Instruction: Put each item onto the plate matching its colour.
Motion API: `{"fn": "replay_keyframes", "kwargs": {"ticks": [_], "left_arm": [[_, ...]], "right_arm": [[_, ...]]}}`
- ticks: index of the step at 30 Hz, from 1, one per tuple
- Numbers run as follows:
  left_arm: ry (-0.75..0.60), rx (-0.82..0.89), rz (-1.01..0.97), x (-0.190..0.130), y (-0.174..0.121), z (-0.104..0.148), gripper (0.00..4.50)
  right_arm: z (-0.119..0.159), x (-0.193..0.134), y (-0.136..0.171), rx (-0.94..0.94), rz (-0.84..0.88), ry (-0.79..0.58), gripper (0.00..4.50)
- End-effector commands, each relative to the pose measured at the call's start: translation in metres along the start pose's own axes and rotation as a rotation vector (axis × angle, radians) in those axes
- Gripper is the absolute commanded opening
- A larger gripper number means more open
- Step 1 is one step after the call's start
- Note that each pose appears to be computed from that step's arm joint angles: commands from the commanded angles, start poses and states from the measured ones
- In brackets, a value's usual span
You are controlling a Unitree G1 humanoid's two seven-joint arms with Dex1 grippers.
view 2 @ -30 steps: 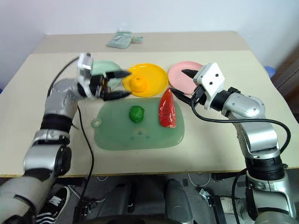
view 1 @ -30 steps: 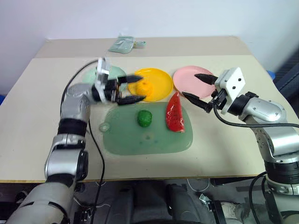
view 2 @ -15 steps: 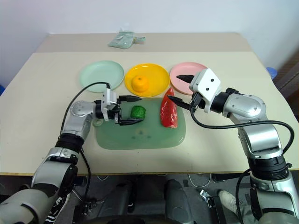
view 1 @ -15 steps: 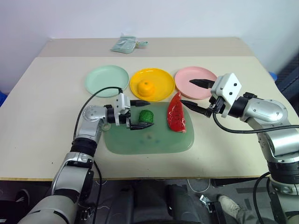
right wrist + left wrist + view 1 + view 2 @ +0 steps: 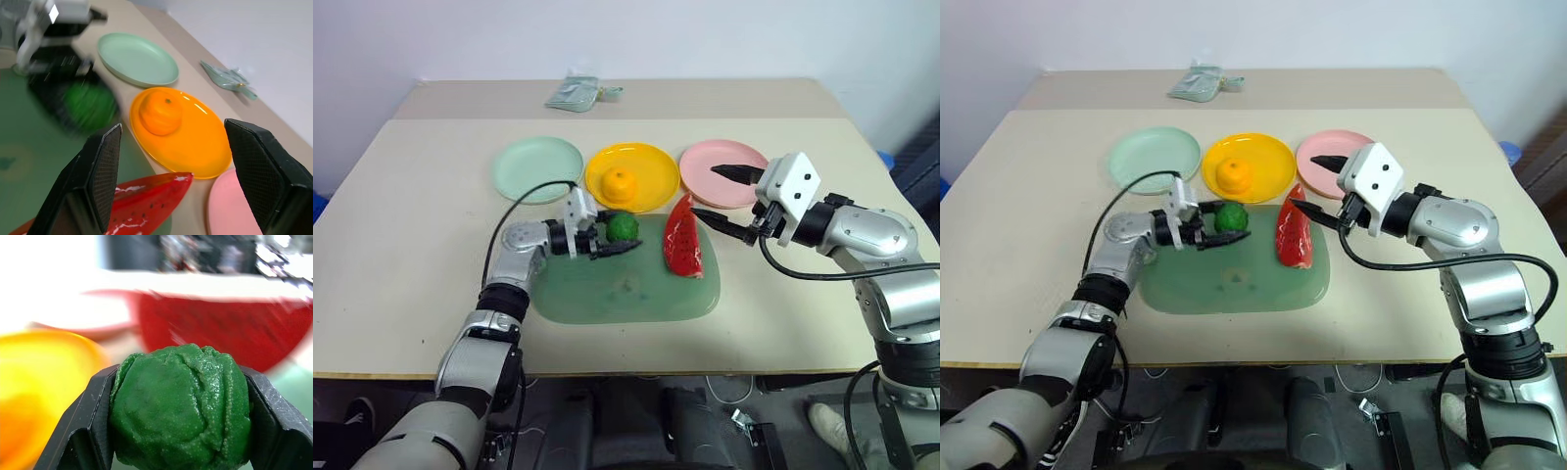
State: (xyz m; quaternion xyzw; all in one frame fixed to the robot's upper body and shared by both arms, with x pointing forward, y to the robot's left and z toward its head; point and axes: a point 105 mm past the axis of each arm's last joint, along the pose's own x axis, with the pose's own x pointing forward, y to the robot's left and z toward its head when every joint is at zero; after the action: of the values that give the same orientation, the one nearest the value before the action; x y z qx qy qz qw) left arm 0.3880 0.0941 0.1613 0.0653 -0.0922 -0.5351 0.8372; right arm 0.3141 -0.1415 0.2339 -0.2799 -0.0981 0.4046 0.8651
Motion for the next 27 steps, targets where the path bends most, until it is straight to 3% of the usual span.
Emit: {"fn": "replay_keyframes", "kwargs": {"ticks": [1,6,8,13,15,17,22,27], "left_arm": [[-0.087,0.061,0.384,-0.032,0.063,0.044,2.65],[-0.107,0.082,0.778,-0.070,0.110,0.051,2.65],[-0.049,0.065,0.903,-0.080,0.122,0.040,2.65],[0.035,0.059,0.982,-0.079,0.126,0.021,2.65],[0.045,0.040,0.998,-0.079,0.125,0.015,3.71],[0.037,-0.005,0.995,-0.078,0.124,0.010,4.46],[-0.047,0.007,0.913,-0.068,0.122,0.026,4.46],[-0.171,0.028,0.462,-0.046,0.087,0.059,4.46]], "right_arm": [[0.014,-0.001,-0.010,-0.031,-0.056,-0.042,3.44],[0.005,0.003,-0.032,-0.028,-0.155,-0.023,3.44],[0.004,0.005,-0.037,-0.034,-0.167,-0.022,3.44],[0.008,0.008,-0.039,-0.040,-0.161,-0.041,3.44],[0.007,0.009,-0.037,-0.044,-0.155,-0.039,3.44],[0.007,0.008,-0.035,-0.047,-0.153,-0.037,3.44],[0.006,0.004,-0.031,-0.050,-0.144,-0.022,3.44],[0.005,0.002,-0.010,0.100,-0.063,0.016,3.44]]}}
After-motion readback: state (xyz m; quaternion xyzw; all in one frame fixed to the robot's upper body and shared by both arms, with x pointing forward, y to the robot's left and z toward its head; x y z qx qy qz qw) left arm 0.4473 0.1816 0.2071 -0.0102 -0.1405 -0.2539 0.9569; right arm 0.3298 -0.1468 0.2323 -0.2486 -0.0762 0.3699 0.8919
